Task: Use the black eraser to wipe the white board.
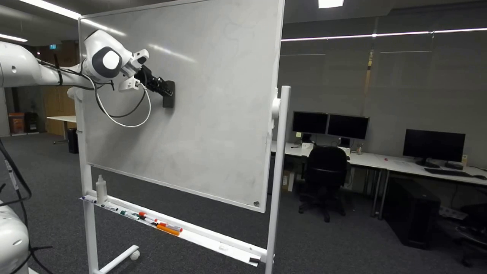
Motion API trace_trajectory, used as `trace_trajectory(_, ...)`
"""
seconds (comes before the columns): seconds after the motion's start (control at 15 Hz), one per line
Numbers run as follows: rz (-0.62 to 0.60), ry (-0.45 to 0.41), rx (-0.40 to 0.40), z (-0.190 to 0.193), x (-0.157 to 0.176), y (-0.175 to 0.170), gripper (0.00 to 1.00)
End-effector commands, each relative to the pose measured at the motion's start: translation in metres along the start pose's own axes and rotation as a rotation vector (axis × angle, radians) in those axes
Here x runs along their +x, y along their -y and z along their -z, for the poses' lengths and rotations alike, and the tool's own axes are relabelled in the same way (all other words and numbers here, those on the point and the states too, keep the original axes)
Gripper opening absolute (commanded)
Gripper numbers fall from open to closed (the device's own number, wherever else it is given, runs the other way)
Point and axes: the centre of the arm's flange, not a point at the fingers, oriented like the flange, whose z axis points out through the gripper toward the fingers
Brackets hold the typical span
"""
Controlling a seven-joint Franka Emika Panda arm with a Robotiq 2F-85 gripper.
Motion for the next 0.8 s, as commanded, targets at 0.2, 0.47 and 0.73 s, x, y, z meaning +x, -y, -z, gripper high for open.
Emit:
trace_trajectory(0.2,-0.119,-0.079,0.068,0.035,0.076,-0.028,0.30)
trace_trajectory(0.47,-0.067,0.005,0.054,0.003,0.047,-0.013,0.30)
trace_trajectory(0.73,-0.007,0.121,0.055,-0.013,0.015,0.001,0.30)
